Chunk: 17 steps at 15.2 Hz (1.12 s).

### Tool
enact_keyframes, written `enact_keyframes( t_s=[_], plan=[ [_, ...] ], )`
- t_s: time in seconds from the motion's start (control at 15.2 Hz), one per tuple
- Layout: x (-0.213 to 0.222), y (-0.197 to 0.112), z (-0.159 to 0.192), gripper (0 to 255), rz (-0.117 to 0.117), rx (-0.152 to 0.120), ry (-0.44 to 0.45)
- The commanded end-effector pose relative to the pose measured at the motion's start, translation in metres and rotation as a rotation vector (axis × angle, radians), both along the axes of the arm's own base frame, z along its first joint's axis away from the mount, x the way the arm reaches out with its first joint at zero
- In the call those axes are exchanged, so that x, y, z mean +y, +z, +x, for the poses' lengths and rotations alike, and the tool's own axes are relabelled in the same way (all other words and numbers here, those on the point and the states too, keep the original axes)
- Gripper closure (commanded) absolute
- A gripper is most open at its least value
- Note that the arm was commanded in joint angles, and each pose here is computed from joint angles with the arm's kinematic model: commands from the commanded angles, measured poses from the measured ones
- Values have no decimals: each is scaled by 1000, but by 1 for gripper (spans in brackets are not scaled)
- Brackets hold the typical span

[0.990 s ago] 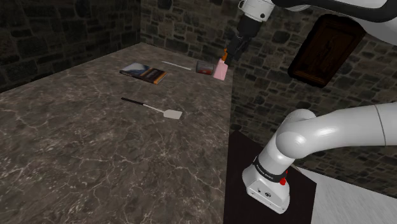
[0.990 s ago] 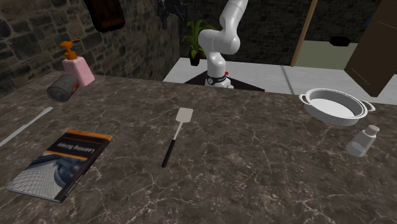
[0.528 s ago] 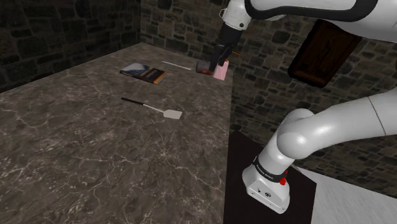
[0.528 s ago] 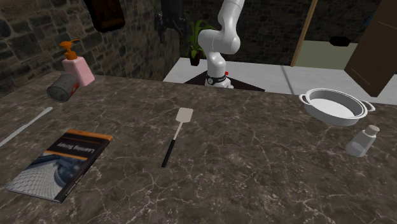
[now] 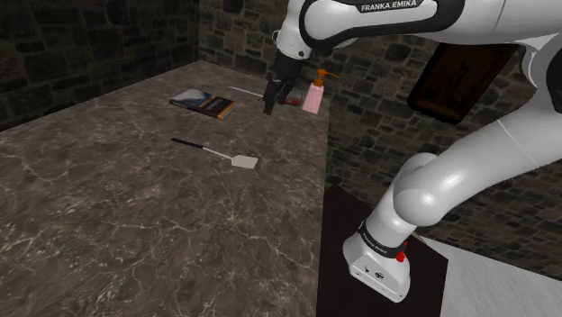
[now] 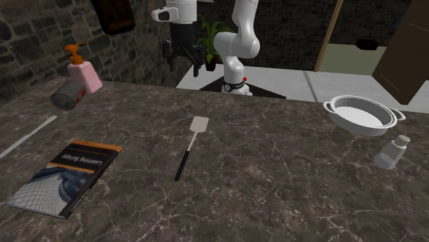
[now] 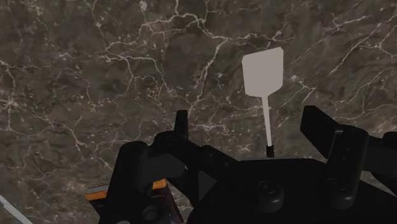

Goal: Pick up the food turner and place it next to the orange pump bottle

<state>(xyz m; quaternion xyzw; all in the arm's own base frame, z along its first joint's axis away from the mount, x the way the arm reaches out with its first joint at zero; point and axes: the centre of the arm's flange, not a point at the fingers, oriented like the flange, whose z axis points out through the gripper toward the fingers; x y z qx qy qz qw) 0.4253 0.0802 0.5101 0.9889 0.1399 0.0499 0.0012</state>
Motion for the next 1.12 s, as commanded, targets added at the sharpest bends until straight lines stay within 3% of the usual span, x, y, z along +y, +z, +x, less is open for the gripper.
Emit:
enact_keyframes(
  t_s=[0.0,0.86,1.06],
  plan=[
    [16,-20,17,0,1,4,26],
    [115,-126,110,0,4,34,189],
    [122,-142,116,0,4,36,199]
  ],
)
